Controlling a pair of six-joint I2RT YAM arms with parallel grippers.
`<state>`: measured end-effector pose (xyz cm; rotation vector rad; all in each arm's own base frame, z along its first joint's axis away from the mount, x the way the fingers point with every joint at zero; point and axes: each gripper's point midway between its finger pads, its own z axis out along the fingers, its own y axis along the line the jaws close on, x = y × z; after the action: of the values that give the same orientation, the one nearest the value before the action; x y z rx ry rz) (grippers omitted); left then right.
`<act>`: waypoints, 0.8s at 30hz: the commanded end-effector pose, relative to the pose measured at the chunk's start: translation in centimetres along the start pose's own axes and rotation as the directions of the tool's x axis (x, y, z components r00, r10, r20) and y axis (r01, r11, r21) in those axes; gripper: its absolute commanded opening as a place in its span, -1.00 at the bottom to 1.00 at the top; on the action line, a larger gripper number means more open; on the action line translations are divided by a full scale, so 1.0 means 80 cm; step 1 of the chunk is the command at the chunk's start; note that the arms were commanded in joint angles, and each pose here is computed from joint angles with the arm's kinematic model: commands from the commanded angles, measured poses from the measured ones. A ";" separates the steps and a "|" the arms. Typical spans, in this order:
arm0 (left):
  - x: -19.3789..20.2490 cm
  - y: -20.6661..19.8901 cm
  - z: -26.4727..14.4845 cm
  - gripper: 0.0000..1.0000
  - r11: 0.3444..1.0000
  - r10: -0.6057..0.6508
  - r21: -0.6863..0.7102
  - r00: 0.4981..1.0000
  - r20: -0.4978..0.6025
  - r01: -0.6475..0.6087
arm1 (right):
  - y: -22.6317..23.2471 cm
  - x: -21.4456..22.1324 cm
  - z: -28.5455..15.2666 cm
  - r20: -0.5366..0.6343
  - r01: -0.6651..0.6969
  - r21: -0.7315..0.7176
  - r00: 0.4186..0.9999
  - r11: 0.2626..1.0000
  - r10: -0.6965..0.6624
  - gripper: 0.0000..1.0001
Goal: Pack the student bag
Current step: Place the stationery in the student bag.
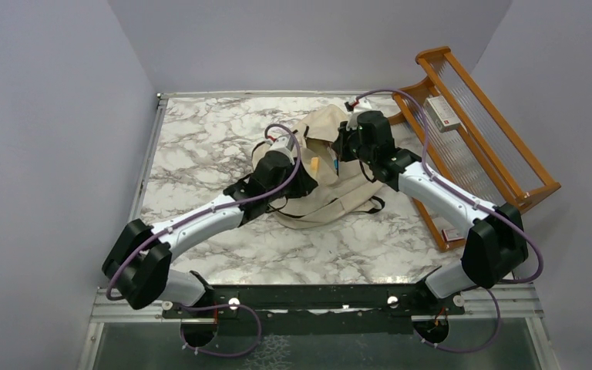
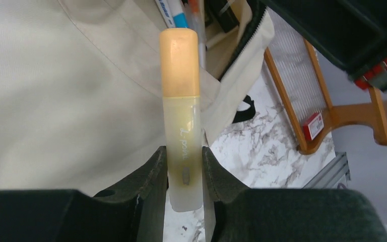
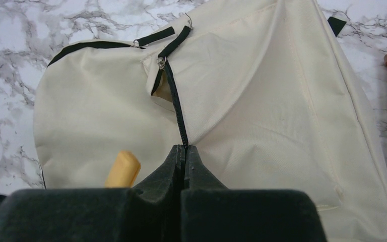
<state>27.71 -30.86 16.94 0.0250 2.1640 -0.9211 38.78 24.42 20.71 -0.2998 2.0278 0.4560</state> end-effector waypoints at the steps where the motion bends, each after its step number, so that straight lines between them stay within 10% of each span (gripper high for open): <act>1: -0.023 -0.003 0.025 -0.58 0.998 -0.051 0.024 0.999 -0.010 0.051 | 0.025 -0.021 -0.022 0.051 -0.013 -0.091 0.999 0.996 0.018 -0.99; 15: -0.105 -0.022 0.145 -0.57 0.973 -0.145 0.187 0.989 0.027 0.138 | 0.053 -0.020 -0.029 0.049 -0.013 -0.216 0.999 0.976 0.024 -0.99; 24: -0.114 -0.014 0.169 0.00 0.977 -0.119 0.180 0.992 0.044 0.110 | 0.040 -0.001 -0.020 0.027 -0.021 -0.173 0.999 0.985 0.026 -0.99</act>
<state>41.59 -36.89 15.31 -0.0834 2.1338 -1.1112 36.97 25.55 20.47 -0.3488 2.0321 0.5812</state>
